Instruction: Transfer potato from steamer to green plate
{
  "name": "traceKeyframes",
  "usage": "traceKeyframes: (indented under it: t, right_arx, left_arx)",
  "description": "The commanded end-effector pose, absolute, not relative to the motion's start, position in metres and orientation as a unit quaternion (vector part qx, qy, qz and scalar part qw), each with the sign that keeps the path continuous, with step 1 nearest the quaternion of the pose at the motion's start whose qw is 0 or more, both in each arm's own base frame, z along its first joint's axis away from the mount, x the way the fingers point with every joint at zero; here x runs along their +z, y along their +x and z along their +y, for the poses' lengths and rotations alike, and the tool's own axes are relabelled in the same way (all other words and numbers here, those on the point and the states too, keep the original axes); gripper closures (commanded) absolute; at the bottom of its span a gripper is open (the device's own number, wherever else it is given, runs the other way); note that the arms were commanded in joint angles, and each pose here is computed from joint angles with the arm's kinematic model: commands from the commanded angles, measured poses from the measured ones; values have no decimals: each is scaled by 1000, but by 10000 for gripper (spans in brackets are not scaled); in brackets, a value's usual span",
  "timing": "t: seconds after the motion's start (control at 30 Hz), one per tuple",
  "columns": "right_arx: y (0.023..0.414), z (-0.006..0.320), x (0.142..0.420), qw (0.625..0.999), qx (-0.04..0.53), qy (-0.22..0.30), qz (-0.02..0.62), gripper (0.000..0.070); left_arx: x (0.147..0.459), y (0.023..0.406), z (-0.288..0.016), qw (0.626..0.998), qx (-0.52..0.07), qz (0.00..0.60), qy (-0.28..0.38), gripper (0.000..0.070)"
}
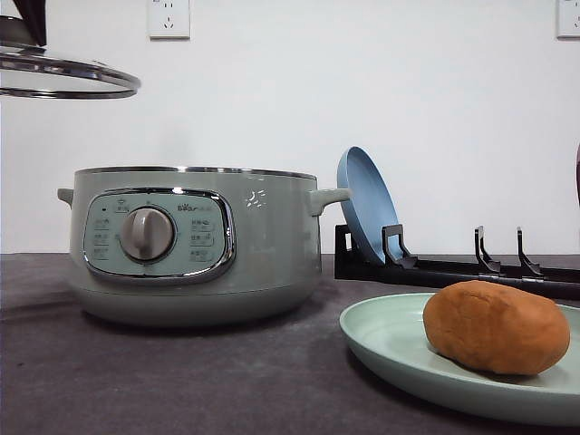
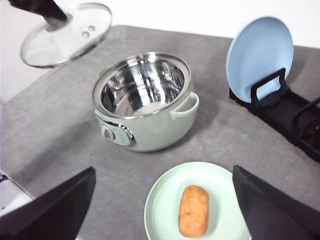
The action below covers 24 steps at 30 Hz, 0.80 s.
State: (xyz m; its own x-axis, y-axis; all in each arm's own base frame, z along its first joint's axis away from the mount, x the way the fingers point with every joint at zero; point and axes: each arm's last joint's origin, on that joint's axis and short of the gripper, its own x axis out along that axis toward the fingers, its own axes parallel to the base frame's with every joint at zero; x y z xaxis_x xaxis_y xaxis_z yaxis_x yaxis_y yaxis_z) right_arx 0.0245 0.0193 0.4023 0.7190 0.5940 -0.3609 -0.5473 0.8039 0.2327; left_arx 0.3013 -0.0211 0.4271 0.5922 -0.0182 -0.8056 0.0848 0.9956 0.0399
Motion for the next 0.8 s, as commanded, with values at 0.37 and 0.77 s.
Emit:
traceKeyframes:
  t: [0.37,0.77]
  right_arx:
    - [20,17,407,924,306,87,211,149]
    - [20,17,407,924,304,94,213,149]
  left_arx:
    - [435,296,-77,899,-107,420,62,690]
    - [429,282,-141,881,-200,416,108,690]
